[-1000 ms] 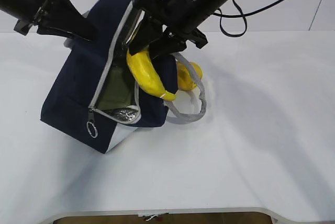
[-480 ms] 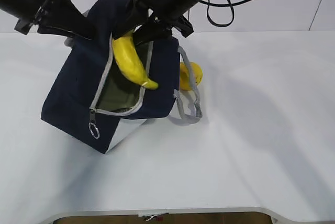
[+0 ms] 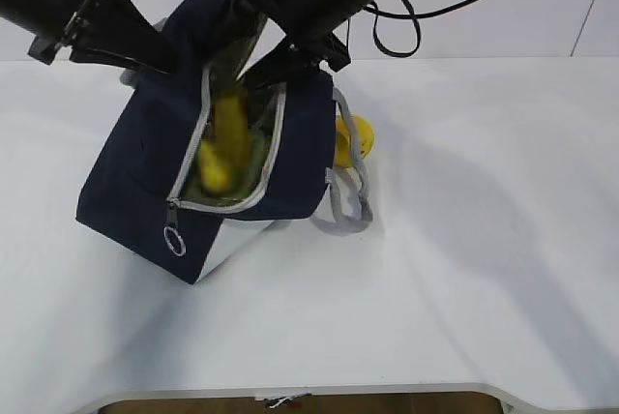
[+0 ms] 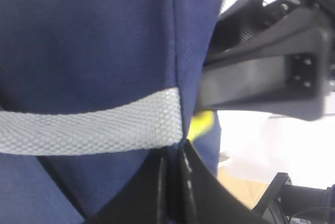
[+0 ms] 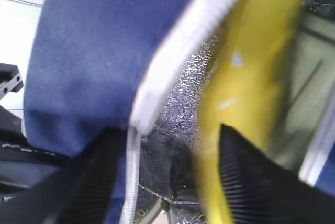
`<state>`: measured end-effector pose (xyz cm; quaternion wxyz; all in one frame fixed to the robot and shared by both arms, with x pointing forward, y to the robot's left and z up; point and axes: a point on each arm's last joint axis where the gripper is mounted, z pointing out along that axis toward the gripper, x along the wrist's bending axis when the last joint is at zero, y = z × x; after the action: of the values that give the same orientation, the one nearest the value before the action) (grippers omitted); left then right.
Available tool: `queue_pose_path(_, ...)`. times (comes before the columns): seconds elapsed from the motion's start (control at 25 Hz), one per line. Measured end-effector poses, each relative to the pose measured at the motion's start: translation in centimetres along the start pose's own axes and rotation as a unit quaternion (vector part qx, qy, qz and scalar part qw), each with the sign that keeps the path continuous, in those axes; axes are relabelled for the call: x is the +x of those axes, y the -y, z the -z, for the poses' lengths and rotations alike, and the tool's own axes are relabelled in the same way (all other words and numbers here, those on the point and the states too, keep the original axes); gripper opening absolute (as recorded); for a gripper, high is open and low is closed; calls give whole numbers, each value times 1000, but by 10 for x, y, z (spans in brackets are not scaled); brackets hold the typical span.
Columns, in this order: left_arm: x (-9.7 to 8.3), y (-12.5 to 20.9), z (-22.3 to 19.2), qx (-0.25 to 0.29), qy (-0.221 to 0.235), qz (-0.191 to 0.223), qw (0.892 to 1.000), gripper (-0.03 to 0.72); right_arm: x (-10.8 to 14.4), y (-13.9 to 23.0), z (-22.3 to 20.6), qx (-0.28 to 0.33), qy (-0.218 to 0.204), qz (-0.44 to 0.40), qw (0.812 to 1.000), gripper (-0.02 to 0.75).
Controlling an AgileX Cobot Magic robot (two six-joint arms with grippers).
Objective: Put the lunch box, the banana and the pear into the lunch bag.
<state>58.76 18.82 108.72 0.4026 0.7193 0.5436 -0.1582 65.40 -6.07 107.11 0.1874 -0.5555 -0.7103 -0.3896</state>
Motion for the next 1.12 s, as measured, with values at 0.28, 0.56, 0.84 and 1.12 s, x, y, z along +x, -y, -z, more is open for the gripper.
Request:
queue_pose_path(0.28, 5, 1, 3, 5, -15, -5, 1000, -6, 7, 2, 7, 29, -7, 26, 999, 573)
queue_pose_path(0.56, 40, 3, 26, 17, -99, 9, 995, -6, 16, -10, 34, 14, 92, 116, 989, 573)
queue_pose_path(0.84, 62, 9, 45, 34, -142, 30, 989, -6, -6, -20, 53, -4, 261, 151, 953, 572)
queue_pose_path(1.12, 66, 11, 47, 46, -161, 28, 986, -6, -36, -23, 35, 24, 321, 161, 933, 563)
